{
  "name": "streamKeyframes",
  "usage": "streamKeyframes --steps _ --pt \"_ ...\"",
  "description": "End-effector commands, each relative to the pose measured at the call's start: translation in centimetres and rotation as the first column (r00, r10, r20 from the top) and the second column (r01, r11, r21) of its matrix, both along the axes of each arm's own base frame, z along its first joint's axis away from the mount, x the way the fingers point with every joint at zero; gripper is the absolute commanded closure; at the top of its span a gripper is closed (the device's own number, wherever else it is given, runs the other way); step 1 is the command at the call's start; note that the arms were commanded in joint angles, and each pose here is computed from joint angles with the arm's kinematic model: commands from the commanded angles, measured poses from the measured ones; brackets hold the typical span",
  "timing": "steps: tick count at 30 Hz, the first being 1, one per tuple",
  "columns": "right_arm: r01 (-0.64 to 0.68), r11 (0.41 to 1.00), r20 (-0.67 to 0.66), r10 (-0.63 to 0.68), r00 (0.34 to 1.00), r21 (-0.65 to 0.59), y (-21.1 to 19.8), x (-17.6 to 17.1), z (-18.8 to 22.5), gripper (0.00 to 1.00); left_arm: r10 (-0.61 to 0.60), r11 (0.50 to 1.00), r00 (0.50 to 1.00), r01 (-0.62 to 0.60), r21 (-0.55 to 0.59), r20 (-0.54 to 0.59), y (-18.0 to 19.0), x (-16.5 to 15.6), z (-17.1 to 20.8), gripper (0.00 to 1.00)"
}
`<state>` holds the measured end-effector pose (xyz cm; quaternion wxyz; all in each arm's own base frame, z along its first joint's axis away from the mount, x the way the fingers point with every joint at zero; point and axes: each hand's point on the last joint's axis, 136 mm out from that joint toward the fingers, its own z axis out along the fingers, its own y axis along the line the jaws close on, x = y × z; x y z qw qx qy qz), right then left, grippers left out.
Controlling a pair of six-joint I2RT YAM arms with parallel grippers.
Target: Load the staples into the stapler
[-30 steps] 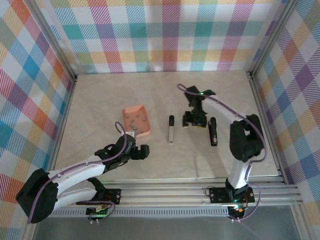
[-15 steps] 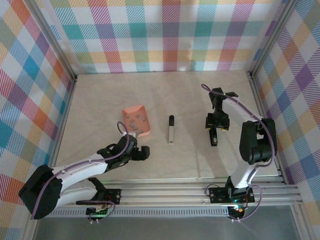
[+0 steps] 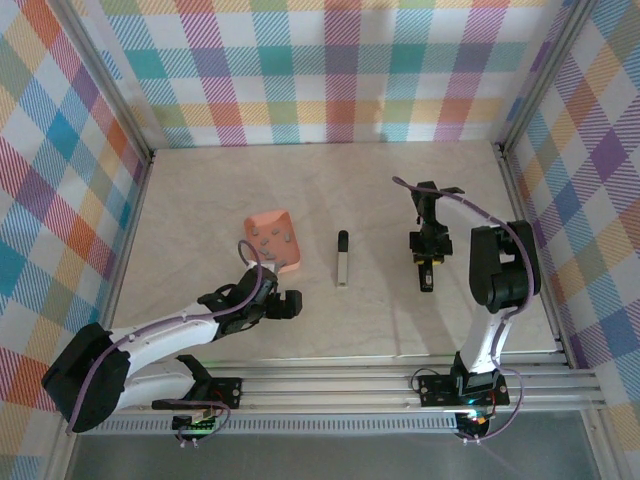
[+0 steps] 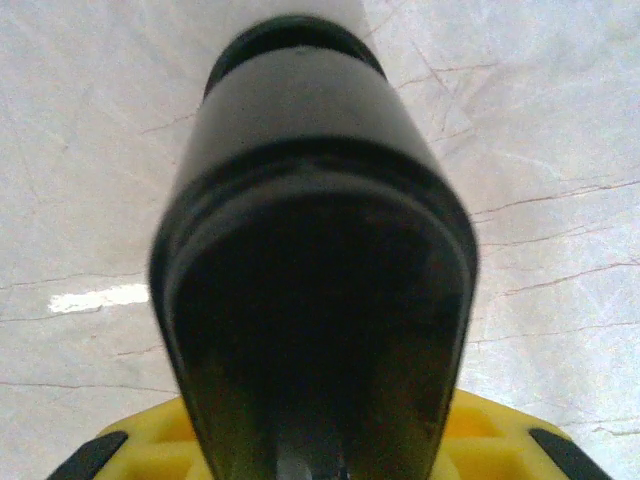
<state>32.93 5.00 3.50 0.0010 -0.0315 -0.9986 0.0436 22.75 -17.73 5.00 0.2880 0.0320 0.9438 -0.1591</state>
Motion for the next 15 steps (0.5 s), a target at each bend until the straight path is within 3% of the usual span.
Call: streamKeyframes --steps 1,8,15 --pt "0.022 0.999 0.057 -0.025 0.998 0.050 0.7 0.6 2.1 0.76 -0.001 1.000 1.000 0.001 0.001 0.005 -0.1 0.4 0.5 0.00" --pt "0.032 0.993 0.120 -0.045 0.992 0.112 5.3 -0.7 5.2 0.77 0.023 1.000 0.999 -0.023 -0.001 0.032 0.4 0.7 1.2 0.00" --pt "0.033 0.991 0.110 -0.047 0.993 0.127 10.8 -1.7 5.4 0.75 0.070 0.997 0.993 -0.067 -0.031 0.099 1.2 1.2 3.5 0.00"
